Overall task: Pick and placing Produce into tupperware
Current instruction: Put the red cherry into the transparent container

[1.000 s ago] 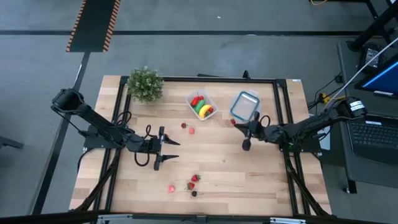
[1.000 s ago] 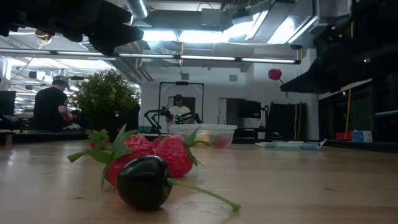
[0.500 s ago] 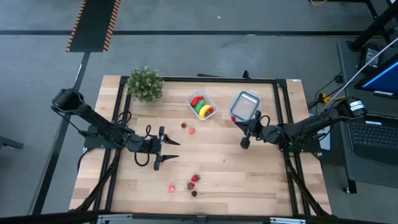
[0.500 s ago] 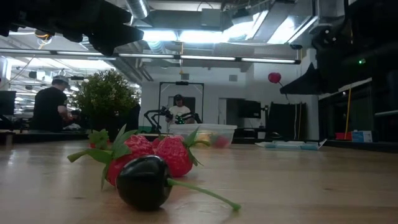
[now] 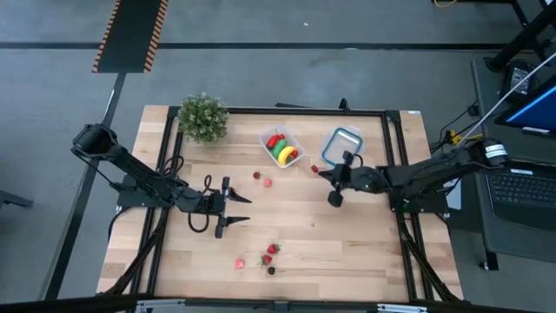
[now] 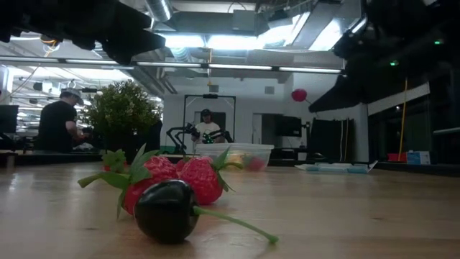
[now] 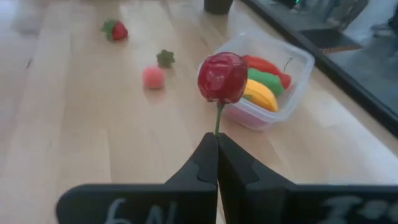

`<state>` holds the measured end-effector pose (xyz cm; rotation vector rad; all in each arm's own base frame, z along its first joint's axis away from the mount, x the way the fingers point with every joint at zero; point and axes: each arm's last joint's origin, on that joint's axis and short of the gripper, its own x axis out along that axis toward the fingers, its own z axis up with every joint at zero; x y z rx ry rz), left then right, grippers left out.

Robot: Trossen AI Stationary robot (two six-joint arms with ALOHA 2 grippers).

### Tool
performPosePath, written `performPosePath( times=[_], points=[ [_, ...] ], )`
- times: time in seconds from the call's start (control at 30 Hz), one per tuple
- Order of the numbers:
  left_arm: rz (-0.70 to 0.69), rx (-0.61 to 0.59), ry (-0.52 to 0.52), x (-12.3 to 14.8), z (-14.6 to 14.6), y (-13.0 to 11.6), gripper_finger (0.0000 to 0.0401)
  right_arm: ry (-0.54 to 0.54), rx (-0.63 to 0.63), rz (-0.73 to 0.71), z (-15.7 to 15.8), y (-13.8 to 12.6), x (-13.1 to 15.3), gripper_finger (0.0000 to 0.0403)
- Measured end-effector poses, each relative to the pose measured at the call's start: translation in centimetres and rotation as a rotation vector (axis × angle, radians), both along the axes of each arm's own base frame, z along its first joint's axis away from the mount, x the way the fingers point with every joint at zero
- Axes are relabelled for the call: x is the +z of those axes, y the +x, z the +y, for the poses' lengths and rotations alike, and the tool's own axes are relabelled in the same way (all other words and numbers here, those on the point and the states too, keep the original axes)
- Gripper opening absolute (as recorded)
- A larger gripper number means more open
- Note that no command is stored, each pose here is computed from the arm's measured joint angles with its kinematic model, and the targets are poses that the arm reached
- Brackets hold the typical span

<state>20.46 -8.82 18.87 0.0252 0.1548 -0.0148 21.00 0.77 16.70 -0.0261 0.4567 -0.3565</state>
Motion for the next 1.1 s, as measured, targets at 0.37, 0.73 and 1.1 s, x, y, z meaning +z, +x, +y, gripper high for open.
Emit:
performPosePath(
  times=[0.37,0.73,1.1],
  points=[
    [0.013,0.000,0.007,-0.1,0.0,0.0,0.0231,0.085,0.096,0.067,-3.7,4.5,0.4,0.0000],
    [0.044,0.000,0.022,-0.5,0.0,-0.1,0.0231,0.132,0.240,0.243,-7.9,9.5,2.6,0.0000],
    [0.060,0.000,0.030,-0.6,0.1,-0.1,0.0231,0.156,0.348,0.464,-10.8,12.8,5.1,0.0000]
  ],
)
